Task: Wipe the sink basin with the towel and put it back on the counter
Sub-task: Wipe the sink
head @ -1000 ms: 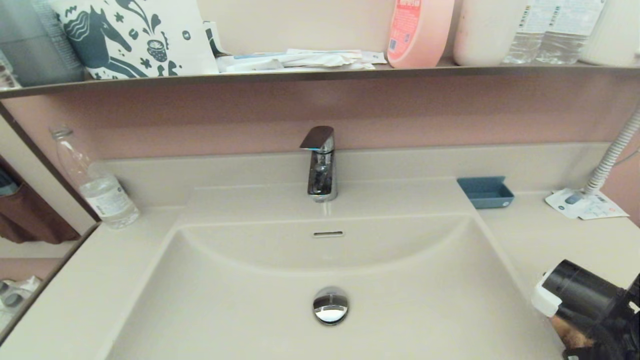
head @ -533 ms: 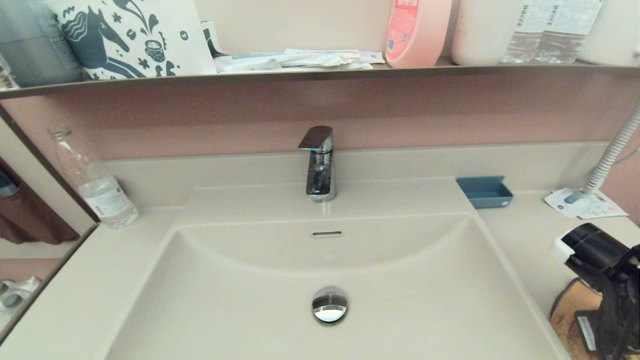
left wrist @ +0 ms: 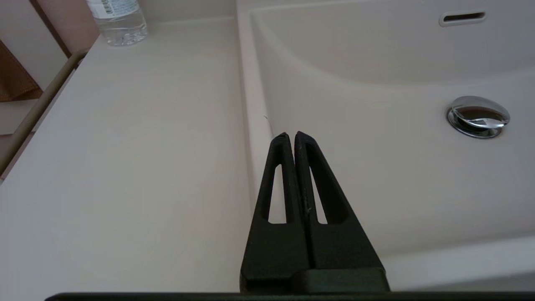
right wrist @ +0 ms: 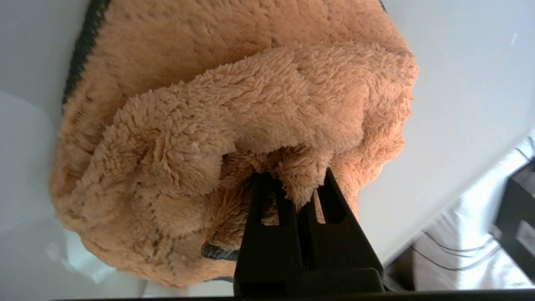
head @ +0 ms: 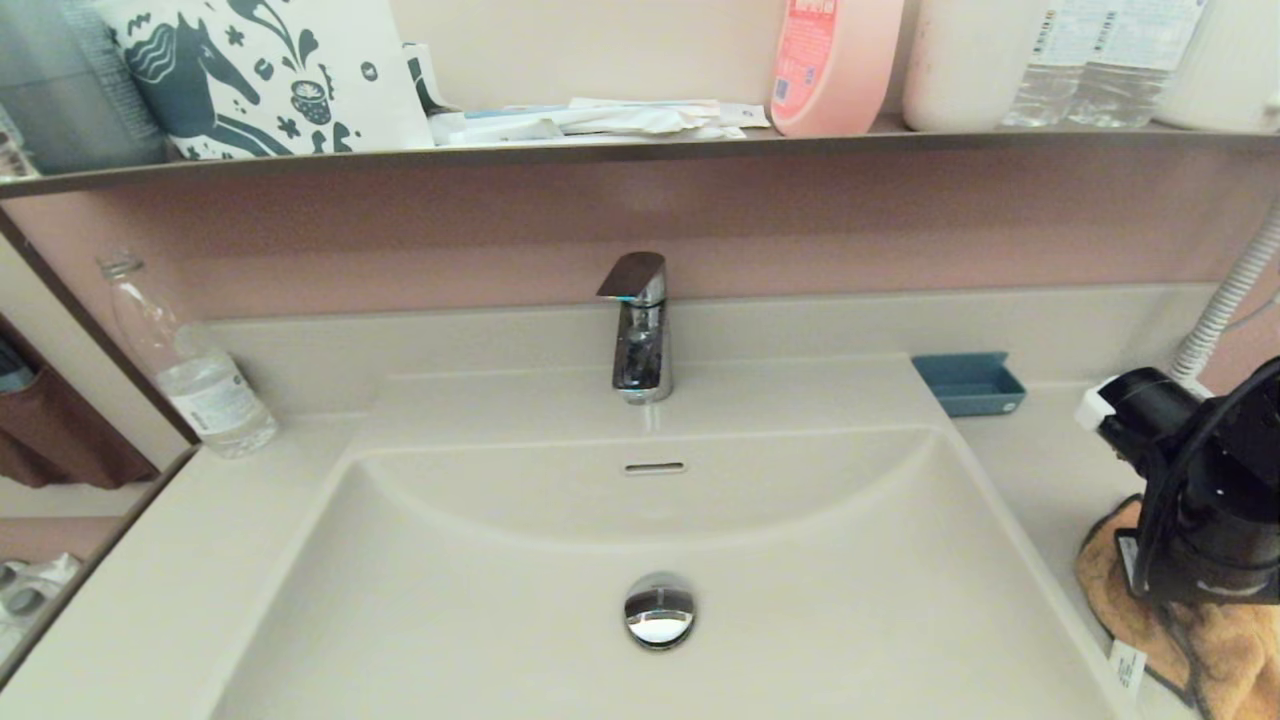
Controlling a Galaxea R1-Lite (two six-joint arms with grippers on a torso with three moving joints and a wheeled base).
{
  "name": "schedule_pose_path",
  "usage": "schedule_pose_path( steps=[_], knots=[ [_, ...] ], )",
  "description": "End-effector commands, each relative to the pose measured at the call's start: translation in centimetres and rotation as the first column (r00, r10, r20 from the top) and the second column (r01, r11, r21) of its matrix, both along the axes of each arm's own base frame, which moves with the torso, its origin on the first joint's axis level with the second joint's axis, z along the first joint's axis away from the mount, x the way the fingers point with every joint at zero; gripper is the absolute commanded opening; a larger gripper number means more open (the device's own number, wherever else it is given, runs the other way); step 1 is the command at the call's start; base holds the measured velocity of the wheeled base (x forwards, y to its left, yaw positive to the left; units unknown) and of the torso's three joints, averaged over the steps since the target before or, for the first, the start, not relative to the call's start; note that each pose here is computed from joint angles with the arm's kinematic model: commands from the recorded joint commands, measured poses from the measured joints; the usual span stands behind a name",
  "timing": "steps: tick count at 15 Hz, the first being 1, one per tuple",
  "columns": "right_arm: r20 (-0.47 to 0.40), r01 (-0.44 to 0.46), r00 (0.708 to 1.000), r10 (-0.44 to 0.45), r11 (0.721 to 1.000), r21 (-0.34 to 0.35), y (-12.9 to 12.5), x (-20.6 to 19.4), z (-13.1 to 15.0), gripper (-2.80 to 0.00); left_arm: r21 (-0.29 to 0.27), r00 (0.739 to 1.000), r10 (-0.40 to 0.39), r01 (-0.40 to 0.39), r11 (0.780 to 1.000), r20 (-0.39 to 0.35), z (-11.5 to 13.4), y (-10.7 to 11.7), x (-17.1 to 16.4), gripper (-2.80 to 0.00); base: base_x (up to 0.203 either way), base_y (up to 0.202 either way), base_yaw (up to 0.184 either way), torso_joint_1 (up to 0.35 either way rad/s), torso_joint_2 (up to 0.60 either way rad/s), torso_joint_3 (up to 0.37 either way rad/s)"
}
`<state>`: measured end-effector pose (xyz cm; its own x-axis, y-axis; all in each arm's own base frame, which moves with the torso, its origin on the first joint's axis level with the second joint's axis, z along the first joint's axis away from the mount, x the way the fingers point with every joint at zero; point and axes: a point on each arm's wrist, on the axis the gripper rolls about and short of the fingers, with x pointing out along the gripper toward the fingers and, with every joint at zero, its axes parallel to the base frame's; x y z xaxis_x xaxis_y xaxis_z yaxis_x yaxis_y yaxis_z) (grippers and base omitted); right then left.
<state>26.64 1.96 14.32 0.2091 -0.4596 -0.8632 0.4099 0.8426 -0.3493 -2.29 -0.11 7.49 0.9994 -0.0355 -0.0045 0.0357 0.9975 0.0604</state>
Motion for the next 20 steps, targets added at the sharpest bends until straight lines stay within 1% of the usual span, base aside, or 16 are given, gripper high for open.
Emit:
schedule_pose_path(
  steps=[1, 3, 5, 6, 7, 9, 10, 11, 13, 15, 18, 20],
  knots=[
    [-0.015, 0.021, 1.0, -0.021, 1.0, -0.001, -0.5, 2.0, -1.0, -2.8, 0.001, 1.0, 0.0, 0.0, 1.0, -0.002, 0.0, 0.0, 0.0, -2.8, 0.0, 0.0, 0.0, 0.0, 0.0, 0.0],
    [0.003, 0.027, 1.0, -0.027, 1.0, -0.011, -1.8, 3.2, -0.6, -2.8, 0.001, 1.0, 0.0, 0.0, 1.0, -0.002, 0.0, 0.0, 0.0, -2.8, 0.0, 0.0, 0.0, 0.0, 0.0, 0.0],
    [0.055, 0.05, 0.997, -0.05, 0.999, -0.006, -2.7, 4.6, 0.4, -2.8, 0.001, 1.0, 0.0, 0.0, 1.0, -0.002, 0.0, 0.0, 0.0, -2.8, 0.0, 0.0, 0.0, 0.0, 0.0, 0.0],
    [0.084, 0.055, 0.995, -0.055, 0.998, 0.008, -3.0, 5.1, 1.0, -2.8, 0.001, 1.0, 0.0, 0.0, 1.0, -0.002, 0.0, 0.0, 0.0, -2.8, 0.0, 0.0, 0.0, 0.0, 0.0, 0.0],
    [0.119, 0.042, 0.992, -0.047, 0.998, 0.044, -2.8, 5.3, 1.8, -2.8, 0.001, 1.0, 0.0, 0.0, 1.0, -0.002, 0.0, 0.0, 0.0, -2.8, 0.0, 0.0, 0.0, 0.0, 0.0, 0.0],
    [0.226, 0.001, 0.974, -0.024, 0.995, 0.098, -2.3, 4.8, 5.0, -2.8, 0.001, 1.0, 0.0, 0.0, 1.0, -0.002, 0.0, 0.0, 0.0, -2.8, 0.0, 0.0, 0.0, 0.0, 0.0, 0.0],
    [0.258, -0.027, 0.966, -0.003, 0.994, 0.111, -1.8, 3.9, 6.7, -2.8, 0.001, 1.0, 0.0, 0.0, 1.0, -0.002, 0.0, 0.0, 0.0, -2.8, 0.0, 0.0, 0.0, 0.0, 0.0, 0.0],
    [0.269, -0.048, 0.963, 0.015, 0.992, 0.117, -1.3, 2.9, 8.1, -2.8, 0.001, 1.0, 0.0, 0.0, 1.0, -0.002, 0.0, 0.0, 0.0, -2.8, 0.0, 0.0, 0.0, 0.0, 0.0, 0.0],
    [0.322, -0.094, 0.945, 0.049, 0.987, 0.127, -0.4, 0.5, 11.7, -2.8, 0.001, 1.0, 0.001, -0.001, 1.0, -0.002, 0.0, 0.0, 0.0, -2.8, 0.0, 0.0, 0.0, 0.0, 0.0, 0.0],
    [0.373, -0.11, 0.926, 0.055, 0.985, 0.129, -0.4, -1.7, 14.3, -2.8, 0.001, 1.0, 0.0, 0.0, 1.0, -0.002, 0.0, 0.0, 0.0, -2.8, 0.0, 0.0, 0.0, 0.0, 0.0, 0.0],
    [0.395, -0.08, 0.918, 0.023, 0.988, 0.128, -1.5, -4.9, 16.8, -2.8, 0.001, 1.0, 0.0, 0.0, 1.0, -0.002, 0.0, 0.0, 0.0, -2.8, 0.0, 0.0, 0.0, 0.0, 0.0, 0.0],
    [0.379, -0.026, 0.925, -0.024, 0.992, 0.124, -2.7, -6.7, 17.6, -2.8, 0.001, 1.0, 0.0, 0.0, 1.0, -0.002, 0.0, 0.0, 0.0, -2.8, 0.0, 0.0, 0.0, 0.0, 0.0, 0.0]
  ],
)
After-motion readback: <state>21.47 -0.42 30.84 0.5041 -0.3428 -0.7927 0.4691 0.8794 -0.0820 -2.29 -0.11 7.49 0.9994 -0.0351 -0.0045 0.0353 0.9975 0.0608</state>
